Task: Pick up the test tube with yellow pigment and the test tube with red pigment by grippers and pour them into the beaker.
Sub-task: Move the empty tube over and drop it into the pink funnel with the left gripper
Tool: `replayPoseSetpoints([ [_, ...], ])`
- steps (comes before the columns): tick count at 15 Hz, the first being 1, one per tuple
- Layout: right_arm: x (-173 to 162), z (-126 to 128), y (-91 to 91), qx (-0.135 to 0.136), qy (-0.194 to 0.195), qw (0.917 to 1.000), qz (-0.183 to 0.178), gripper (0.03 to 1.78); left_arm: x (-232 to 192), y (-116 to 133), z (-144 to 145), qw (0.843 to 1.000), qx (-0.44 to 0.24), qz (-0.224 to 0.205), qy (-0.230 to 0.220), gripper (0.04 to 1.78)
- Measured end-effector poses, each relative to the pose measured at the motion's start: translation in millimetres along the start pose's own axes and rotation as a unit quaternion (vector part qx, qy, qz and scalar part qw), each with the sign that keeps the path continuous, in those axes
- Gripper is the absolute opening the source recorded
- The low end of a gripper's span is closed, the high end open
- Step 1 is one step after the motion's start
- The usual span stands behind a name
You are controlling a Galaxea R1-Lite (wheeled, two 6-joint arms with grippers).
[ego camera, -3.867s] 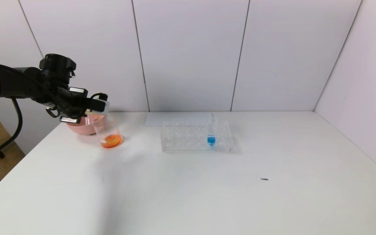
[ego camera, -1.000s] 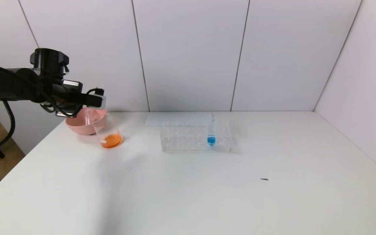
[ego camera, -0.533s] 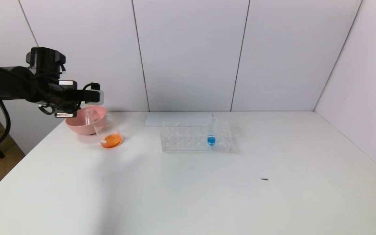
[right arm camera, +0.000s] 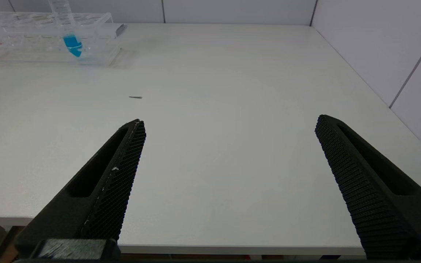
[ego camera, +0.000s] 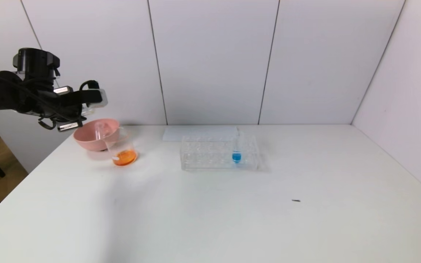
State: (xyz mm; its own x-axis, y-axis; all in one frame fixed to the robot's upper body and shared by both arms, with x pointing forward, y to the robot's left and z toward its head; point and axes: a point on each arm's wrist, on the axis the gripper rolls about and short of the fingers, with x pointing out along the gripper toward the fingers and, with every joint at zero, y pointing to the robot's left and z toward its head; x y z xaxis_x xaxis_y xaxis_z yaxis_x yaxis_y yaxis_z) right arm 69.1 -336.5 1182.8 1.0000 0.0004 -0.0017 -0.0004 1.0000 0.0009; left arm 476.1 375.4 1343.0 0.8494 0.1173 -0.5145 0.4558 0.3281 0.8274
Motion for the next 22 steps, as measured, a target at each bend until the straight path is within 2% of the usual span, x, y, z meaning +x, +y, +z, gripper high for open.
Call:
replayPoseSetpoints([
  [4,0.0,0.0,0.0,0.000,0.000,1.0000,0.000,1.70,-13.3,8.1,-6.9,0.996,-0.090,0.008,-0.029,0.46],
  [10,0.0,0.0,0.0,0.000,0.000,1.0000,0.000,1.70,-19.1,14.1,-12.0,0.977,-0.205,0.011,-0.055,0.46],
  [14,0.0,0.0,0.0,0.000,0.000,1.0000,0.000,1.70,-15.3,16.1,-15.0,0.959,-0.267,0.021,-0.089,0.46],
  [18,0.0,0.0,0.0,0.000,0.000,1.0000,0.000,1.70,-10.8,17.1,-15.8,0.941,-0.321,0.036,-0.103,0.46],
  [22,0.0,0.0,0.0,0.000,0.000,1.0000,0.000,1.70,-3.7,15.7,-14.0,0.918,-0.381,0.029,-0.108,0.46],
])
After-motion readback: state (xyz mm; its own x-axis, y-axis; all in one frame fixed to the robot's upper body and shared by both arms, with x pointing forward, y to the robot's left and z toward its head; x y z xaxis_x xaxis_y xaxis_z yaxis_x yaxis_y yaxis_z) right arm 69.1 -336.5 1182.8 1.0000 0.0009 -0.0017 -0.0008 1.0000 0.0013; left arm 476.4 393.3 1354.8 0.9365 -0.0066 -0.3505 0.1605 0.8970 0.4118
